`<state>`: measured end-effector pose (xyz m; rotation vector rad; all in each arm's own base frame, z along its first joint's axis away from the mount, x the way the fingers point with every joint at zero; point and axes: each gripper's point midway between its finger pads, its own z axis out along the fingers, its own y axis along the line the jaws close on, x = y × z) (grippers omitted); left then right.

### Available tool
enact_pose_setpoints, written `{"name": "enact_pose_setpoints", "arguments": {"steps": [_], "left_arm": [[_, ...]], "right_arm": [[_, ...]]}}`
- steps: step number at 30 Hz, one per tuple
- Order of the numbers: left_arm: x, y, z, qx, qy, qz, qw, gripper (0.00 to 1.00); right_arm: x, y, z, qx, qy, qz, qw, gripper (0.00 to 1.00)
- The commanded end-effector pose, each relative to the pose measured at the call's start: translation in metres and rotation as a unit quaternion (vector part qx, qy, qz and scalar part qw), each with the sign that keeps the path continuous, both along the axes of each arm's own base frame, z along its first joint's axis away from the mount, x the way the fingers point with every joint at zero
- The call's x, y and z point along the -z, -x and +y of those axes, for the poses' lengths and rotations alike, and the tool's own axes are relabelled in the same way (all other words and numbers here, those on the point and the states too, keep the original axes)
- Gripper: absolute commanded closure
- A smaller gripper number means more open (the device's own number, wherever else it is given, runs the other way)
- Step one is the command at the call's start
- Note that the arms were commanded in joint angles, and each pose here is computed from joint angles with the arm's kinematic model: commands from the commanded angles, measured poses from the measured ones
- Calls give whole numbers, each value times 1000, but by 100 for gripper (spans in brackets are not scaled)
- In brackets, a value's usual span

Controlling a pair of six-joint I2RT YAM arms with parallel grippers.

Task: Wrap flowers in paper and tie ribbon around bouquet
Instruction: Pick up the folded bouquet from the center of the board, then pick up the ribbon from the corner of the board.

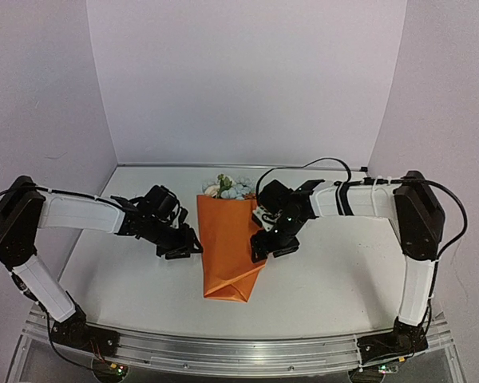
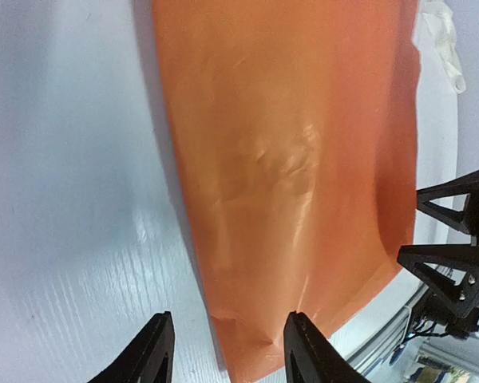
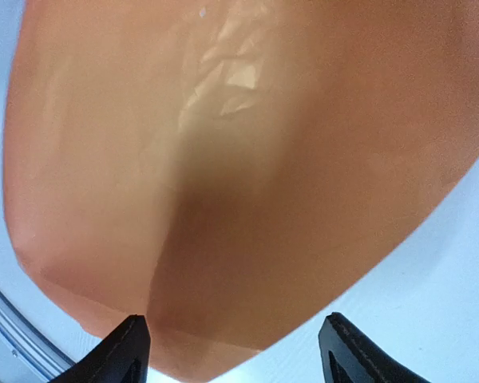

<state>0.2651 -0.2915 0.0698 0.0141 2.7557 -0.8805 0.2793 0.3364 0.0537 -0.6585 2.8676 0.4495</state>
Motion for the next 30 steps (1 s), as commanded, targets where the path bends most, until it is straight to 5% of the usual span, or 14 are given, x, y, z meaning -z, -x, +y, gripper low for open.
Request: {"name": "enact_pose_setpoints", "arguments": {"steps": [1,6,11,18,30], "left_arm": [[-56,-33,3,-5,1,-102,995,39],[-100,-65,26,-52,-12,-179,982,1],[-138,-89,42,-74,23,-232,970,0],[-167,-94,37,-55,56,-269,960,0],[-178,-92,39,-40,41,-278,959,0]], "right_arm": [[-49,-24,-26,76,1,-80,994,16],[-69,-58,-78,171,46,-149,973,4],[-71,-97,-127,260,92,-149,950,2],[-60,-162,-198,399,96,-110,905,14],[-28,-249,-265,449,96,-101,883,24]]}}
